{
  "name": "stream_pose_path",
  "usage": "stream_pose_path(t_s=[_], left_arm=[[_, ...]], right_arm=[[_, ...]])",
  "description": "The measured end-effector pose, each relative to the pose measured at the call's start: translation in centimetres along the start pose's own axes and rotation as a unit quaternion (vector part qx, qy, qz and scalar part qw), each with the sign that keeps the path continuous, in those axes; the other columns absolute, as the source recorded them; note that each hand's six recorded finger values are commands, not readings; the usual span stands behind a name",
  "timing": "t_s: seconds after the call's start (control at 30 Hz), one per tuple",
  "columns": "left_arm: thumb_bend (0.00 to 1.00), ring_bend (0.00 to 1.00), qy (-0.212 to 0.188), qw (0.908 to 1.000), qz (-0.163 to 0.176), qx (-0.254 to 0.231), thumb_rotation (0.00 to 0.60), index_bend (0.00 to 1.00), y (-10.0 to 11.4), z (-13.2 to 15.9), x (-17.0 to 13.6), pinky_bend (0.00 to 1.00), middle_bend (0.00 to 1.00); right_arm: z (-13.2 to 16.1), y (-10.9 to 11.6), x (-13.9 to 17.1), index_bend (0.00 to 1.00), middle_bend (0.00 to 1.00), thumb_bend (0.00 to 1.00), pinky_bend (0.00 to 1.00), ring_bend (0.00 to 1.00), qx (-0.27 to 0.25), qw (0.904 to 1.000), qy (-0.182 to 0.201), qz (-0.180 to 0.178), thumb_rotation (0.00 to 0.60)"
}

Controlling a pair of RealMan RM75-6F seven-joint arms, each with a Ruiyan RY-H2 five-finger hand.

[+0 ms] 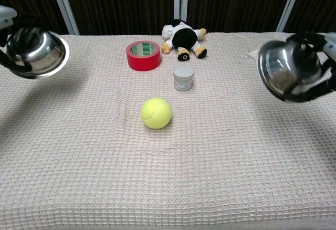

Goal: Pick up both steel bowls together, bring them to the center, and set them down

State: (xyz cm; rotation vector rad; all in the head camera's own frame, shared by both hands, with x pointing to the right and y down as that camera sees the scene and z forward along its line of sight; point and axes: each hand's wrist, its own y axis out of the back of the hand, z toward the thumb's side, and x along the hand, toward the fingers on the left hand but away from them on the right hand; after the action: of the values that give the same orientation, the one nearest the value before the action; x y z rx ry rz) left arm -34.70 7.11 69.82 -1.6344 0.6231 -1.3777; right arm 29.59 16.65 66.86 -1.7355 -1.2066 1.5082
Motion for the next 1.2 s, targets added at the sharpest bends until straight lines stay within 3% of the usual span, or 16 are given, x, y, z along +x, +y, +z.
stream_pose_path(t_s=[0.13, 0.27, 0.37, 0.43, 0.5, 0.6, 0.73, 0.9, 1.07, 1.2], left_arm=[[0.25, 0.38, 0.007, 0.9983, -0.005, 0.058, 0.6, 0.4, -1.1, -1.2, 0.5, 0.53, 0.41], [0.21, 0.34, 0.002, 0.9979, -0.016, 0.063, 0.6, 0.36, -1.9, -1.1, 1.1, 0.49, 0.4], [0.12, 0.25, -0.006, 0.9975, -0.039, 0.058, 0.6, 0.25, -2.5, -0.9, 1.4, 0.4, 0.32], [0.06, 0.15, -0.012, 0.9968, -0.062, 0.049, 0.6, 0.12, -2.9, -0.6, 1.5, 0.3, 0.2], [0.02, 0.08, -0.02, 0.9959, -0.081, 0.035, 0.6, 0.03, -3.3, -0.2, 1.5, 0.24, 0.08], [0.0, 0.01, -0.027, 0.9954, -0.091, -0.001, 0.6, 0.0, -3.4, 0.5, 1.5, 0.2, 0.0], [0.0, 0.0, -0.031, 0.9967, -0.067, -0.036, 0.6, 0.0, -2.5, 0.5, 1.7, 0.16, 0.0], [0.0, 0.0, -0.024, 0.9976, -0.05, -0.041, 0.6, 0.0, -1.7, -0.5, 1.4, 0.15, 0.0], [0.0, 0.0, 0.008, 0.9986, -0.021, -0.048, 0.6, 0.0, -0.7, -2.2, -0.5, 0.14, 0.0], [0.08, 0.0, 0.054, 0.9953, 0.024, -0.076, 0.6, 0.0, -0.2, -3.5, -3.4, 0.18, 0.0]], right_arm=[[-2.5, -1.2, 1.3, 0.43, 0.36, 0.17, 0.4, 0.3, 0.031, 0.9964, -0.05, 0.061, 0.6], [-3.0, -2.0, 1.7, 0.39, 0.34, 0.17, 0.38, 0.27, 0.039, 0.9925, -0.058, 0.1, 0.6], [-2.8, -2.4, 1.6, 0.22, 0.25, 0.13, 0.29, 0.16, 0.038, 0.9909, -0.054, 0.117, 0.6], [-2.5, -2.5, 1.4, 0.08, 0.15, 0.09, 0.2, 0.06, 0.033, 0.9903, -0.05, 0.126, 0.6], [-2.3, -2.6, 1.2, 0.0, 0.05, 0.04, 0.11, 0.0, 0.026, 0.9901, -0.046, 0.13, 0.6], [-2.1, -2.3, 0.9, 0.0, 0.0, 0.01, 0.05, 0.0, 0.012, 0.9913, -0.042, 0.124, 0.6], [-2.1, -1.7, 0.5, 0.0, 0.0, 0.0, 0.03, 0.0, 0.0, 0.9932, -0.04, 0.109, 0.6], [-2.4, -1.3, 0.5, 0.0, 0.0, 0.0, 0.03, 0.0, -0.007, 0.9941, -0.041, 0.1, 0.6], [-2.1, -0.6, 0.6, 0.0, 0.0, 0.0, 0.0, 0.0, -0.008, 0.9968, -0.026, 0.075, 0.6], [-2.1, 0.6, 0.4, 0.0, 0.0, 0.0, 0.0, 0.0, 0.009, 0.9997, 0.004, 0.021, 0.6]])
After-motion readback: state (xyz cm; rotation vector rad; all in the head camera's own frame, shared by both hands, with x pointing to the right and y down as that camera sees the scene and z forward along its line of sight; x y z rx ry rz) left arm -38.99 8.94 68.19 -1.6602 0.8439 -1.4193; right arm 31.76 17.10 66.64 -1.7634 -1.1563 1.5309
